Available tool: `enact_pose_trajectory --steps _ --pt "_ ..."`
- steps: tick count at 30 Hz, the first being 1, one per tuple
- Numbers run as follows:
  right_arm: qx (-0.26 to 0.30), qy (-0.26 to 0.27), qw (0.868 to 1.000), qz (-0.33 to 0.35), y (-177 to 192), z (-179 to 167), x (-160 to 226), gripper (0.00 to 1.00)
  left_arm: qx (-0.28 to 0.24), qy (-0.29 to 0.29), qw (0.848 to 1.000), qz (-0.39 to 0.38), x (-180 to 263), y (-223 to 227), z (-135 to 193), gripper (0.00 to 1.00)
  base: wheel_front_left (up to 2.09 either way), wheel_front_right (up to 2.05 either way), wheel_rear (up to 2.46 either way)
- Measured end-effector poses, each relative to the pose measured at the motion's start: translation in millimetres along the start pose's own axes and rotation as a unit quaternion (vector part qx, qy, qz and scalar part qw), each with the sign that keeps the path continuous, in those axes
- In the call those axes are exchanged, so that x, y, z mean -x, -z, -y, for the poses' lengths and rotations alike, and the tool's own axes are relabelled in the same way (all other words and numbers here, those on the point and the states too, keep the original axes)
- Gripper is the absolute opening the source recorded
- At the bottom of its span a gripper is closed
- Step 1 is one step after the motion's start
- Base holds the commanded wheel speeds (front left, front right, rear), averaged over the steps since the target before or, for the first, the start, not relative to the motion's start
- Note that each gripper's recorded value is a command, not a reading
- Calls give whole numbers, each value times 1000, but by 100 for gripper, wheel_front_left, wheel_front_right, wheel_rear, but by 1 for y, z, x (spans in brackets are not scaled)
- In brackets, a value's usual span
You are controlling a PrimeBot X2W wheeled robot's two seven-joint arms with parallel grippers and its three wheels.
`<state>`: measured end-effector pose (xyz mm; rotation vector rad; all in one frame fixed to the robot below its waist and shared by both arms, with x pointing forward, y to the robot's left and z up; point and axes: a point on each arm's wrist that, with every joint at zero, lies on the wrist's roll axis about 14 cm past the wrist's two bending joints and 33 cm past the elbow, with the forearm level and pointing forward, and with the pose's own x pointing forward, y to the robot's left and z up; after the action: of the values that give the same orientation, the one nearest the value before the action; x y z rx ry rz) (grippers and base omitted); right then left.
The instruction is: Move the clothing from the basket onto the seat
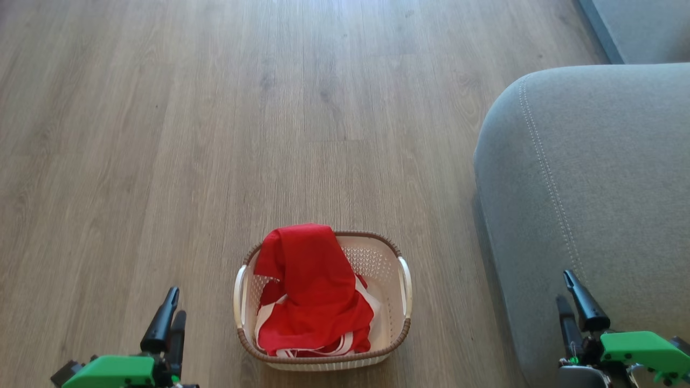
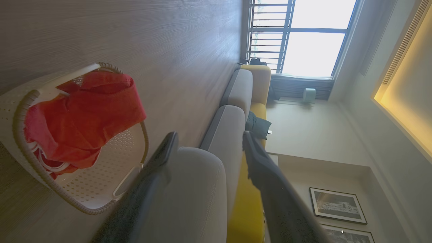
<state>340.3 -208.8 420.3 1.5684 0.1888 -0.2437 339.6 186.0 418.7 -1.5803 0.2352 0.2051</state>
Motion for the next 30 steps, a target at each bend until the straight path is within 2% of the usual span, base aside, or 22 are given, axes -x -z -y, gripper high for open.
enact_pose_trajectory --steps 13,22,30 --pt "30 -8 999 21 -8 -6 0 100 -3 8 1000 27 0 -11 6 100 0 0 0" --pt "77 -27 996 35 -13 -20 0 100 -39 25 998 49 0 -22 18 100 0 0 0" --pt "135 -57 988 50 -17 -42 -2 100 -72 44 994 72 0 -33 33 100 0 0 0"
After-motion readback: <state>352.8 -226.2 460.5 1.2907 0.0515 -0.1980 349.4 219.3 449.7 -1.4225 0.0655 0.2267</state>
